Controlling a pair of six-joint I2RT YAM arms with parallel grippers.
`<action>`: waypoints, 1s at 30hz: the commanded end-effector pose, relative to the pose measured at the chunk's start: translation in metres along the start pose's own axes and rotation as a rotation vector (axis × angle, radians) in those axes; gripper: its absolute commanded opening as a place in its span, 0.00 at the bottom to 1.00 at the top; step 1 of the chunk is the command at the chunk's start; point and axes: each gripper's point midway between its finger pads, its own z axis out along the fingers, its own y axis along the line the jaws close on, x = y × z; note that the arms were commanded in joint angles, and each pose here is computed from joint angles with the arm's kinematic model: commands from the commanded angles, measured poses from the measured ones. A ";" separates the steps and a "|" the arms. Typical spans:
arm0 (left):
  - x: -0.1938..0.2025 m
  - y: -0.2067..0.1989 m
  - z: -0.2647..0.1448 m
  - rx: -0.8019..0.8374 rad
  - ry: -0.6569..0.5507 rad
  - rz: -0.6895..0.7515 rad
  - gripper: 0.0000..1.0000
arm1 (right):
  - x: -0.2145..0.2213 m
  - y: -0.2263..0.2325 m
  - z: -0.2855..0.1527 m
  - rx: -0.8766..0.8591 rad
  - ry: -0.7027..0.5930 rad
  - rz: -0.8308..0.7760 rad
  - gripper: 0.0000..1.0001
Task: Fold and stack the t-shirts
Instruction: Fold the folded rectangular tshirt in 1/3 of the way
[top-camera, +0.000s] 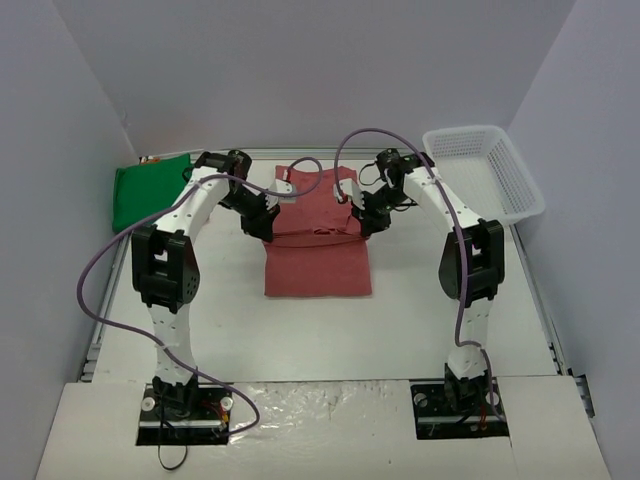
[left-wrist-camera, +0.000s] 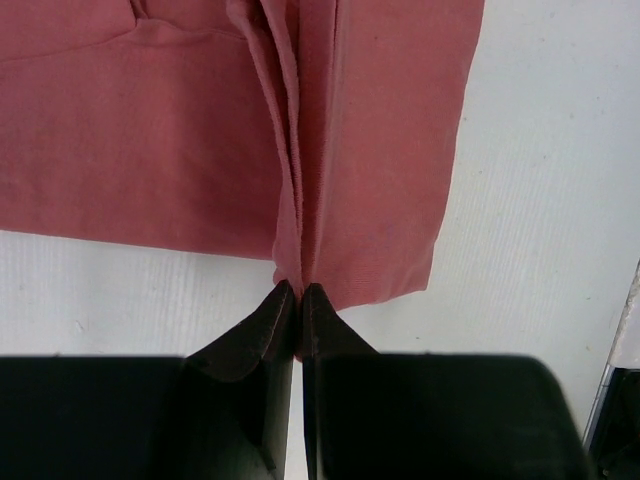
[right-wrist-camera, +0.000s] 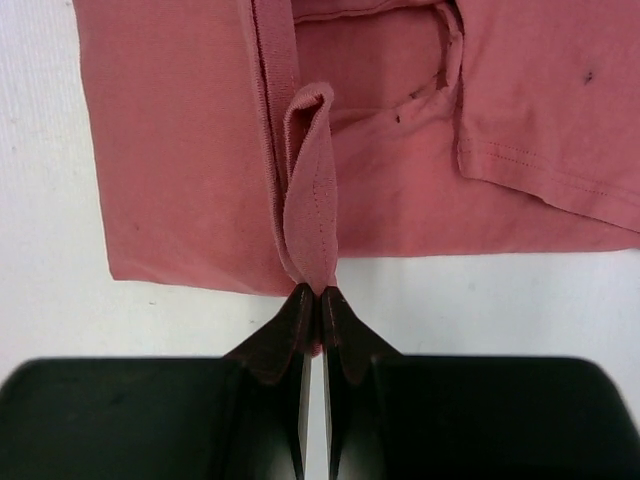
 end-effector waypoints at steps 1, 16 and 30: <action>-0.009 0.003 -0.013 -0.007 -0.035 0.028 0.02 | 0.001 -0.007 -0.008 0.010 0.011 -0.001 0.00; -0.051 0.135 -0.045 -0.438 -0.022 0.165 0.50 | -0.009 -0.105 -0.008 0.249 0.000 0.010 0.68; -0.023 0.023 -0.056 -0.436 -0.081 0.188 0.74 | -0.029 -0.022 -0.032 0.195 -0.079 0.026 0.68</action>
